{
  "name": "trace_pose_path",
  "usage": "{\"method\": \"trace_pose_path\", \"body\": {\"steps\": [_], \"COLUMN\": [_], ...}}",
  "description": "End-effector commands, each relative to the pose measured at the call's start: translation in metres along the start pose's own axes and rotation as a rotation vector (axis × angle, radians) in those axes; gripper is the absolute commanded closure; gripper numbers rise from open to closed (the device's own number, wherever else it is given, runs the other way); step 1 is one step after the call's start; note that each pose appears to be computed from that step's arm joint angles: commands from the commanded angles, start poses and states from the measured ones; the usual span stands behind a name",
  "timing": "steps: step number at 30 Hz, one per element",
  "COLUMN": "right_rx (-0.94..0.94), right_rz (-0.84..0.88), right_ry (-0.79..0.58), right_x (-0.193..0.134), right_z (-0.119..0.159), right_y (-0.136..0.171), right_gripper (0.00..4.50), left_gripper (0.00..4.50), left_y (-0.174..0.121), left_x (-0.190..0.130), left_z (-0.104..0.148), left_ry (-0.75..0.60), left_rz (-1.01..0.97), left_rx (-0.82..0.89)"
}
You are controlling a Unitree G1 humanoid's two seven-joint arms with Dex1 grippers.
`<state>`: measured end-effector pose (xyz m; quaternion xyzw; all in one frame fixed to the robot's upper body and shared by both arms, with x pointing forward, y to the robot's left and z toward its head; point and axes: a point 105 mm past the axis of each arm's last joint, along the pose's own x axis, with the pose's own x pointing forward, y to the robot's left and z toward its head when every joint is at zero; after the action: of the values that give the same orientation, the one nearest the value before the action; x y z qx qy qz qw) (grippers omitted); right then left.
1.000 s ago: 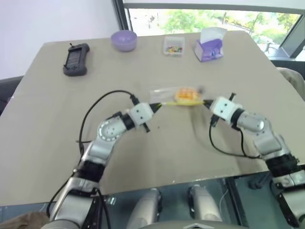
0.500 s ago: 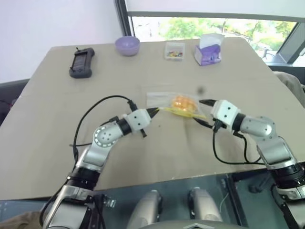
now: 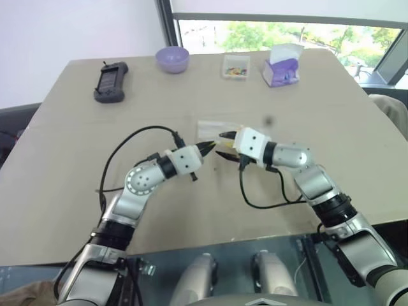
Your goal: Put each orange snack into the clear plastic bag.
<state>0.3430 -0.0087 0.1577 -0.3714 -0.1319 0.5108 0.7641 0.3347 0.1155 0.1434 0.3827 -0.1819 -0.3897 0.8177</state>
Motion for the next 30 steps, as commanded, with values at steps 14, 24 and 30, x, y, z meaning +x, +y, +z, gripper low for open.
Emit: {"method": "trace_pose_path", "body": {"steps": [14, 24, 30], "right_rx": [-0.098, -0.105, -0.114], "right_rz": [0.000, 0.006, 0.010], "right_ry": [-0.053, -0.051, -0.055], "right_x": [-0.0005, -0.0007, -0.0007], "right_z": [0.0230, 0.0229, 0.0243], "right_y": [-0.0125, -0.0132, -0.0129], "right_gripper": [3.15, 4.49, 4.49], "left_gripper": [4.50, 4.50, 4.50], "left_y": [0.0039, 0.0004, -0.0017], "left_x": [-0.0058, -0.0067, -0.0069], "left_z": [0.0032, 0.0015, -0.0003], "left_ry": [-0.016, -0.013, -0.007], "left_rz": [0.020, 0.018, 0.020], "left_rx": [0.057, 0.058, 0.055]}}
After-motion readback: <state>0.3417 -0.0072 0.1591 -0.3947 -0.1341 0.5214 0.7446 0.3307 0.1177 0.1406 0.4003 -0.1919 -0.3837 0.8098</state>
